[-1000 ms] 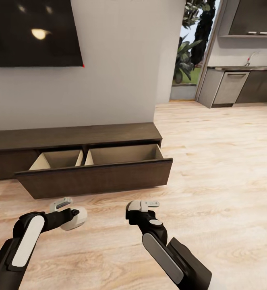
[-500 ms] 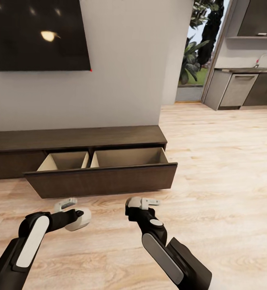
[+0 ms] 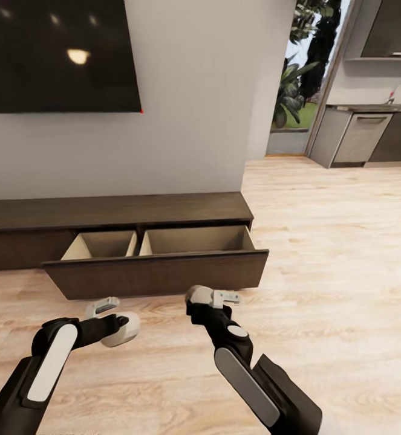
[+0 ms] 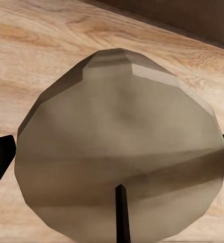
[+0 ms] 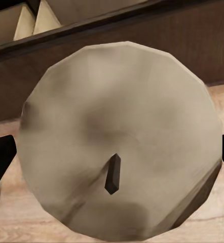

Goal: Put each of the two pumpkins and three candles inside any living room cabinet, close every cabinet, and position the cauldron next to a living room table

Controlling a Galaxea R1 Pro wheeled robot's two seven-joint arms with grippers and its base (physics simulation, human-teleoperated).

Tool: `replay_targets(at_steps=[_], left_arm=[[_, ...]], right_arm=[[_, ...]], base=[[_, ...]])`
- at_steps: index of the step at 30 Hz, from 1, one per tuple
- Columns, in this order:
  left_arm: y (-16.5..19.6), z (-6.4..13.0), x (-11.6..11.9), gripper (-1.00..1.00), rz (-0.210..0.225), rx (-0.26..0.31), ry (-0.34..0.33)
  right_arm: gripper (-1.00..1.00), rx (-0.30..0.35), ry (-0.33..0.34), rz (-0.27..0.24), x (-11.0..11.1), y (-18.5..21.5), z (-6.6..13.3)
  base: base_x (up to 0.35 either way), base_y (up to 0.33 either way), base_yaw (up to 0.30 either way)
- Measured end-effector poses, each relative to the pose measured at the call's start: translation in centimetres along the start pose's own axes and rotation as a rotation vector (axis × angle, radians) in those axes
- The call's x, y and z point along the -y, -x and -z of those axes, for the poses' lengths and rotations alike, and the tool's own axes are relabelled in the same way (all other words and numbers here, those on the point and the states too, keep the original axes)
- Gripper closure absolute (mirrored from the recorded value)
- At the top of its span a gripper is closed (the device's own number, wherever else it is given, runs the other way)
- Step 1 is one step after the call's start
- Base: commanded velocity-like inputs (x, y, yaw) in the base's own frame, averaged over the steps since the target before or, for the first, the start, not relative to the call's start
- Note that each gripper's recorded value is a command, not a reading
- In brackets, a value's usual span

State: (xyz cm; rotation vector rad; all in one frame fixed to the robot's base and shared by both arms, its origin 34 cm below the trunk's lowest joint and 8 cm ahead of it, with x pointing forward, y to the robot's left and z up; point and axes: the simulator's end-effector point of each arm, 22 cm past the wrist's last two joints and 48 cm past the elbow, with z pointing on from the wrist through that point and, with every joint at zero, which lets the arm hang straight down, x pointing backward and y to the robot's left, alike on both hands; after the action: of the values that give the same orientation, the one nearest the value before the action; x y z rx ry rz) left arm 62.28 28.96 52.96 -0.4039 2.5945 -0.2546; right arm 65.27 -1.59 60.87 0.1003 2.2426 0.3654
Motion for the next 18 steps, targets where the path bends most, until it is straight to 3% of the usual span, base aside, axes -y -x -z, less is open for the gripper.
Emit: replay_targets(at_steps=[5, 15, 18], left_arm=[[0.2, 0.7, 1.1, 1.0, -0.023, -0.009, -0.007], [0.8, 1.6, 2.0, 1.0, -0.018, -0.014, -0.025], [1.0, 1.9, 2.8, 1.0, 0.002, -0.017, -0.068]], right_arm=[[1.0, 0.012, 0.012, -0.004, -0.7, 1.5, 0.9], [1.0, 0.015, 0.017, -0.006, -1.1, 2.7, 1.5], [1.0, 0.013, 0.015, -0.005, -1.0, 2.6, 1.4]], base=[[0.0, 0.0, 0.143], [0.0, 0.0, 0.012], [0.065, 0.0, 0.0]])
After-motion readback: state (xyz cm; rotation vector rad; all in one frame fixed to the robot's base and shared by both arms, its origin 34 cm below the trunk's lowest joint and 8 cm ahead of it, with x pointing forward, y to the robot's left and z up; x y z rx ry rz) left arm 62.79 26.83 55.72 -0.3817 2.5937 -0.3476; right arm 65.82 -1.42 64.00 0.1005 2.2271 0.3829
